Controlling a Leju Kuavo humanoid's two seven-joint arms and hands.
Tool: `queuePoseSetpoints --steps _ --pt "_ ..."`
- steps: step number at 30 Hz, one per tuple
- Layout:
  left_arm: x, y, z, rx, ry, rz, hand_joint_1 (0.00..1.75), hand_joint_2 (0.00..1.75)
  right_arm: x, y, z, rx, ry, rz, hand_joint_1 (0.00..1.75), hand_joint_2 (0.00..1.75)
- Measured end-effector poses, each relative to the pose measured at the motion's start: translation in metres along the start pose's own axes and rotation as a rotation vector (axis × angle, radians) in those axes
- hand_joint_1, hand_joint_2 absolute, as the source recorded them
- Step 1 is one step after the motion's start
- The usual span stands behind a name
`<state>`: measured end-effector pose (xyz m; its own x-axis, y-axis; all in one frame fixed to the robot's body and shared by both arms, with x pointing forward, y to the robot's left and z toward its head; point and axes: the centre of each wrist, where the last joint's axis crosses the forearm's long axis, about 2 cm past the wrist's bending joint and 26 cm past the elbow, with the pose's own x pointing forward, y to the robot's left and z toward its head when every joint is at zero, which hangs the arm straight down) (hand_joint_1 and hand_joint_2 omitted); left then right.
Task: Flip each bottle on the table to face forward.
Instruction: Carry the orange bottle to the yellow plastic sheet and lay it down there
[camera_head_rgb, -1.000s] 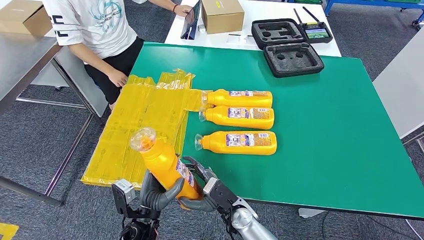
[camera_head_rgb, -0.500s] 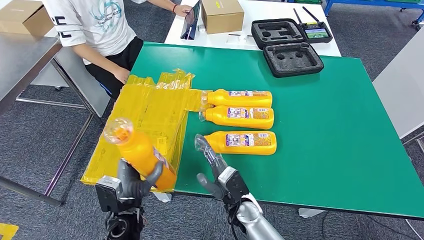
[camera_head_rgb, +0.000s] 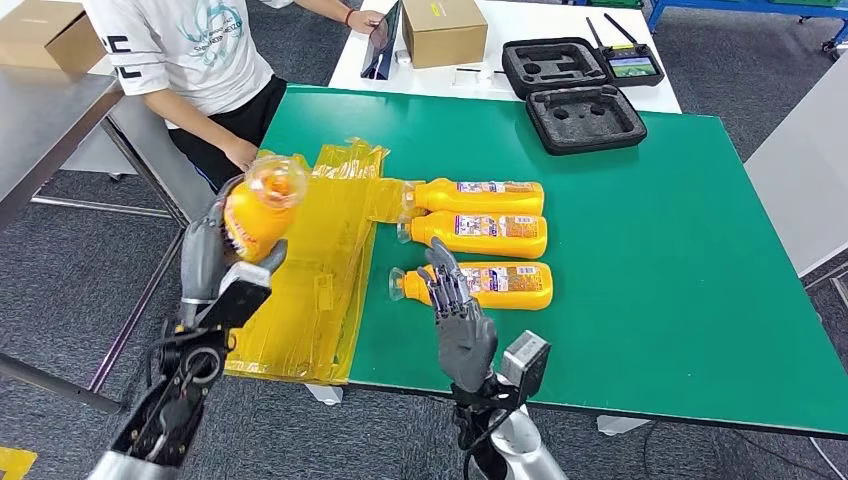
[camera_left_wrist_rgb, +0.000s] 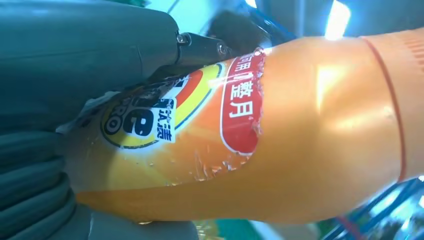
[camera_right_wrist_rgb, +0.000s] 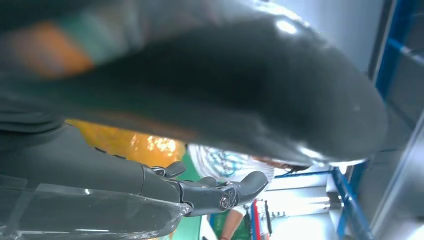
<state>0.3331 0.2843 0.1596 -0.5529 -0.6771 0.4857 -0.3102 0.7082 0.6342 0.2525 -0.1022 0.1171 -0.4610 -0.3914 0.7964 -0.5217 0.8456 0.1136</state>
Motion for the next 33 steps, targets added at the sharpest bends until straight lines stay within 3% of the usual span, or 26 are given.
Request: queuePoseSetpoints --steps 1,5,10,17,24,33 --pt "-0.006 0.001 -0.005 -0.039 -0.004 -0.025 1.75 1.75 0.002 0.001 0.000 0.001 -0.007 -0.008 0.00 0.00" --pt "-0.030 -0.001 -0.021 -0.209 -0.001 -0.100 1.75 1.75 0.007 0.004 -0.005 0.005 -0.038 -0.031 0.00 1.75" --pt "-0.050 -0.010 -0.040 -0.432 0.016 -0.133 1.75 1.75 0.013 0.008 -0.017 0.006 -0.078 -0.035 0.00 1.75" --pt "-0.059 -0.019 -0.072 -0.692 0.054 -0.148 1.75 1.75 0.015 0.009 -0.026 0.001 -0.099 -0.030 0.00 1.75" --pt "-0.062 -0.020 -0.090 -0.866 0.104 -0.139 1.75 1.75 0.014 0.009 -0.024 -0.002 -0.091 -0.029 0.00 1.75" --pt "-0.062 -0.022 -0.097 -0.975 0.104 -0.213 1.75 1.75 0.007 0.009 -0.015 0.017 -0.054 -0.054 0.00 1.75"
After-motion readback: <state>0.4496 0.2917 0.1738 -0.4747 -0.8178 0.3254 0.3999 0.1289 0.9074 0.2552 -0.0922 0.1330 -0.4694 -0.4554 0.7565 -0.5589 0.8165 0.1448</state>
